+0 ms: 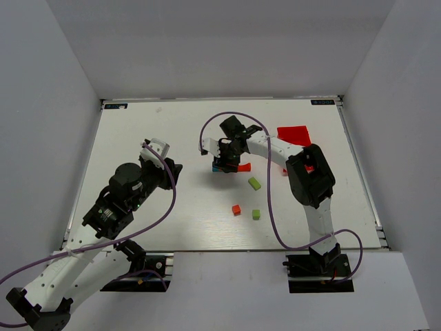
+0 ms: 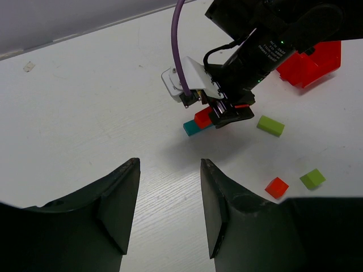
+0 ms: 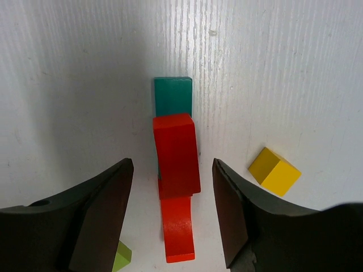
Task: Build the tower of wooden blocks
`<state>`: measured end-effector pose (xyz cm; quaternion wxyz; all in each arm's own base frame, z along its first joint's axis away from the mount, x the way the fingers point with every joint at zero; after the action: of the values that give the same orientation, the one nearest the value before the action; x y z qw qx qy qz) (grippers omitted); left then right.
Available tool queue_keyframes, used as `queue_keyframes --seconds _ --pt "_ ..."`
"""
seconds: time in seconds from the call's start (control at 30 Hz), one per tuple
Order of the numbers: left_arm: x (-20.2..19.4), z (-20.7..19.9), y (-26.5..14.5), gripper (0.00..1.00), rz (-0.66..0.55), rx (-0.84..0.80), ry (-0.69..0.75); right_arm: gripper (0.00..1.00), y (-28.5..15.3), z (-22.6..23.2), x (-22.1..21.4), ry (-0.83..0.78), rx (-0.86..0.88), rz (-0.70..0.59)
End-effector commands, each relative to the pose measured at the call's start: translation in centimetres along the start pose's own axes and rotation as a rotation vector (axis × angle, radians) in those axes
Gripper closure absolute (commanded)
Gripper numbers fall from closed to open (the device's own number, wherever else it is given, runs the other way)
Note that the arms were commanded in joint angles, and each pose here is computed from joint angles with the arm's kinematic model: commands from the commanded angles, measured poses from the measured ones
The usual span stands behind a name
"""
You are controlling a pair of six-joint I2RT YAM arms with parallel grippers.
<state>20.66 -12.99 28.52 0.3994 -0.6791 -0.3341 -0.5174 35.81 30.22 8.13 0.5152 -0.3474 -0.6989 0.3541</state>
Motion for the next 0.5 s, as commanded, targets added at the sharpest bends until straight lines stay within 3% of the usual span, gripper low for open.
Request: queue_keyframes --seconds 0.0,0.3,0.37,0.4,0.47 --pt "0.1 0.2 0.0 0.43 -0.005 0.011 0.001 0.36 -3.2 -0.7 3.0 -0.032 -0.051 -0.112" --pt "0.1 0.2 0.0 0.43 -0.005 0.011 0.001 0.3 -10.1 -1.1 5.4 -0.059 -0.217 -0.214" --pt "0.1 0.2 0.0 0.43 -0.005 0.011 0.001 0.3 -10.3 -1.0 4.4 -0.006 -0.254 -0.175" --pt "0.1 0.2 0.0 0.43 -0.005 0.011 0.001 0.55 -11.4 -1.2 4.2 0.008 -0.282 -0.181" --pt "0.3 0.2 -0.2 0.55 -0.014 0.009 -0.001 0.86 -11.5 0.1 4.0 0.029 -0.212 -0.206"
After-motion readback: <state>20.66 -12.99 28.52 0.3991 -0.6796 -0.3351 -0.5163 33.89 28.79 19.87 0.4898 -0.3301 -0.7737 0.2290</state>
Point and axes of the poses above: each gripper's point midway between its finger pads, its own y axis out along the fingers, its own z axis along the line the jaws close on, x = y × z, the point moved 4 cm from there along -y, back along the fingers, and after that the axes turned 7 degrees about -y, right-handed, at the moved point
